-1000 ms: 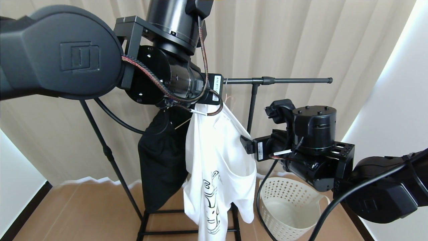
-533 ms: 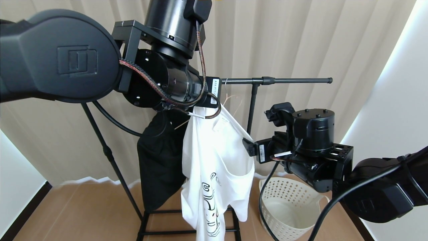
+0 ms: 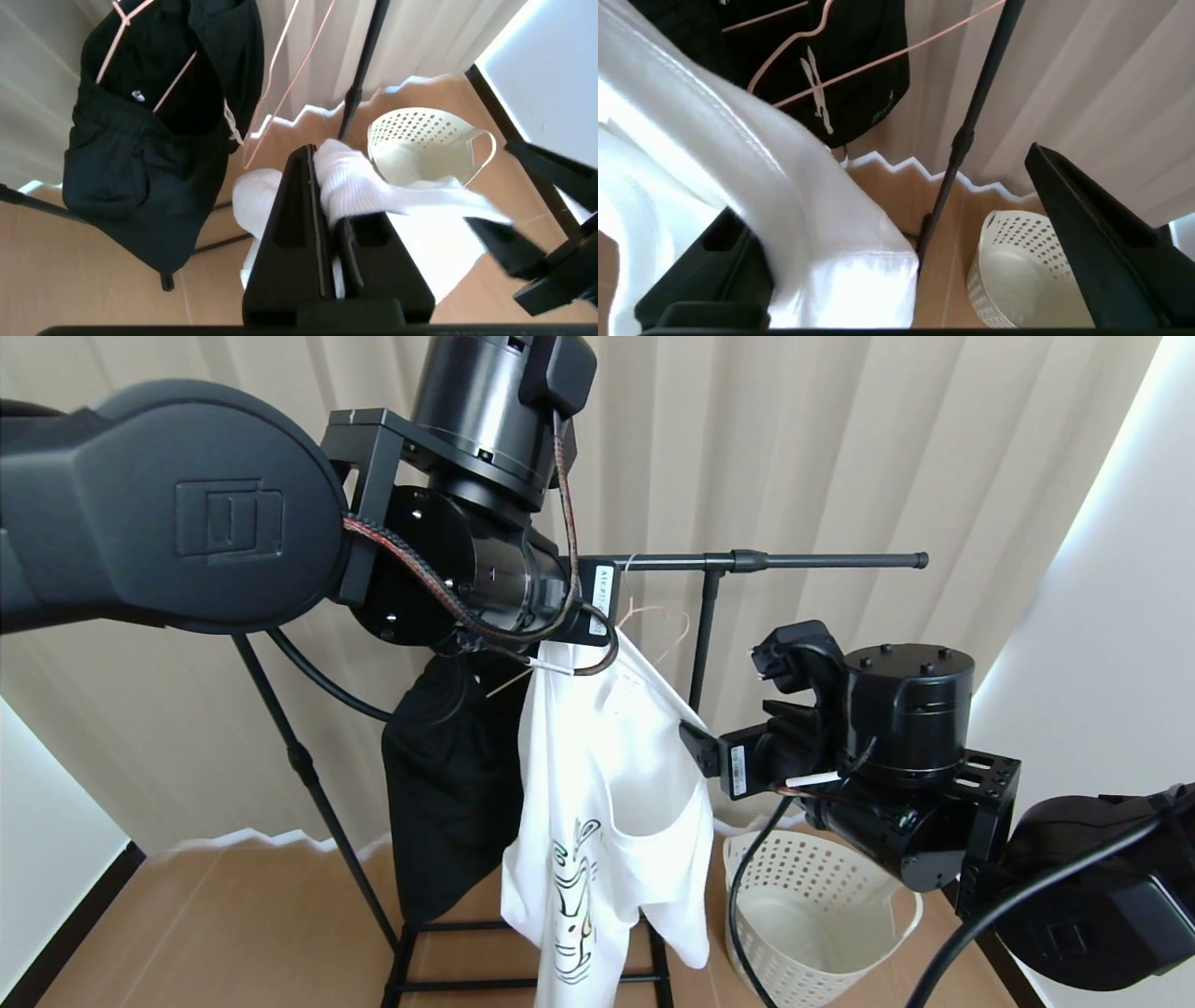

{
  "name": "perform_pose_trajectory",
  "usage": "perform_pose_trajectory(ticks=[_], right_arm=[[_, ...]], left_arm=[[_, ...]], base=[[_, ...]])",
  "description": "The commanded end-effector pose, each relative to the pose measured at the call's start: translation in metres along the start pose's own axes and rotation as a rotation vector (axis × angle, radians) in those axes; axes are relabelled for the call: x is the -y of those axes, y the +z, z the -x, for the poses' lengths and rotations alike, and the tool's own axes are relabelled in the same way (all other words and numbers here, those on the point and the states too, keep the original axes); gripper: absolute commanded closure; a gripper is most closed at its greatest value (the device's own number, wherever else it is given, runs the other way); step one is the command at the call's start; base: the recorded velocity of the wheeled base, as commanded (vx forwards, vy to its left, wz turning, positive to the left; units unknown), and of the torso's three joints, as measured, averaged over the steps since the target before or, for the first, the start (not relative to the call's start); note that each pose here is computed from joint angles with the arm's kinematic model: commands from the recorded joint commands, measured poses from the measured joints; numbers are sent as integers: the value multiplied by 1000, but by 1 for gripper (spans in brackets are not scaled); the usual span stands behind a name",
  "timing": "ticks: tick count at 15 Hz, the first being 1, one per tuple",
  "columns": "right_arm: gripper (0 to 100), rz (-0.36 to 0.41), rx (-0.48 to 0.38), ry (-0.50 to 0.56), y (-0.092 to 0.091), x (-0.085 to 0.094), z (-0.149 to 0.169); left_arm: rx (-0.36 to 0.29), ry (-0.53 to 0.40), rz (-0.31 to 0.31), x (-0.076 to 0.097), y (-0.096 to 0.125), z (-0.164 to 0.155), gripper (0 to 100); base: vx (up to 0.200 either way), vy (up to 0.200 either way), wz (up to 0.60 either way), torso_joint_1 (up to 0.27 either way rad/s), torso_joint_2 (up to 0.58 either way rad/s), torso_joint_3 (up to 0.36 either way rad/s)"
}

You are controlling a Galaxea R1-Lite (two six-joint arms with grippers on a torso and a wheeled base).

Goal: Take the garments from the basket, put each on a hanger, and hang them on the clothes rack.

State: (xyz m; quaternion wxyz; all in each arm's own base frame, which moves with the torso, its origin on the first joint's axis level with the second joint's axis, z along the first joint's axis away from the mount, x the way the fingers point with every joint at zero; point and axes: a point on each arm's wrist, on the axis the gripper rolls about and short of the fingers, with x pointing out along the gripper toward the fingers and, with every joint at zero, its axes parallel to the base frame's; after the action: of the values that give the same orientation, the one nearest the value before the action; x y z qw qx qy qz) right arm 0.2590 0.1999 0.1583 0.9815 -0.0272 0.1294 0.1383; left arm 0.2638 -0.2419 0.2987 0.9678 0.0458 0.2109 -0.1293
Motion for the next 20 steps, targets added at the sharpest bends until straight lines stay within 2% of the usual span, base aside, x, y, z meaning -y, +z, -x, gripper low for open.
perform_pose_trajectory(ticks=[1,4,5,6,7,8,9,11,16,18,20], right_arm=[[100,-3,4,1,1,0,1],[100,-6,10,0,2,1,2],[100,-2,25,-19,8,8,3],[100,4,29,-31,9,13,3],[100,27,45,-68,16,27,6],[100,27,48,-71,16,28,7],[100,32,61,-88,21,35,11],[100,46,83,-108,28,44,20],[100,143,99,-75,32,74,40],[100,139,106,-82,33,77,41],[100,139,104,-85,33,77,40]], left_arm=[[1,0,2,0,0,0,100],[-10,-1,0,0,-2,0,100],[-55,13,-23,-3,-13,-7,100],[-71,14,-27,-3,-18,-11,100],[-133,-10,-43,-1,-33,-22,100],[-140,-16,-45,0,-34,-23,100],[-185,-49,-56,2,-45,-28,0],[-219,-72,-76,12,-55,-35,0],[-234,-114,-70,10,-56,-35,0],[-244,-83,-73,3,-57,-50,0],[-221,-56,-82,-2,-54,-78,0]], base=[[0,0,0,0,0,0],[0,0,0,0,0,0],[0,0,0,0,0,0],[0,0,0,0,0,0],[0,0,0,0,0,0],[0,0,0,0,0,0],[0,0,0,0,0,0],[0,0,0,0,0,0],[0,0,0,0,0,0],[0,0,0,0,0,0],[0,0,0,0,0,0]])
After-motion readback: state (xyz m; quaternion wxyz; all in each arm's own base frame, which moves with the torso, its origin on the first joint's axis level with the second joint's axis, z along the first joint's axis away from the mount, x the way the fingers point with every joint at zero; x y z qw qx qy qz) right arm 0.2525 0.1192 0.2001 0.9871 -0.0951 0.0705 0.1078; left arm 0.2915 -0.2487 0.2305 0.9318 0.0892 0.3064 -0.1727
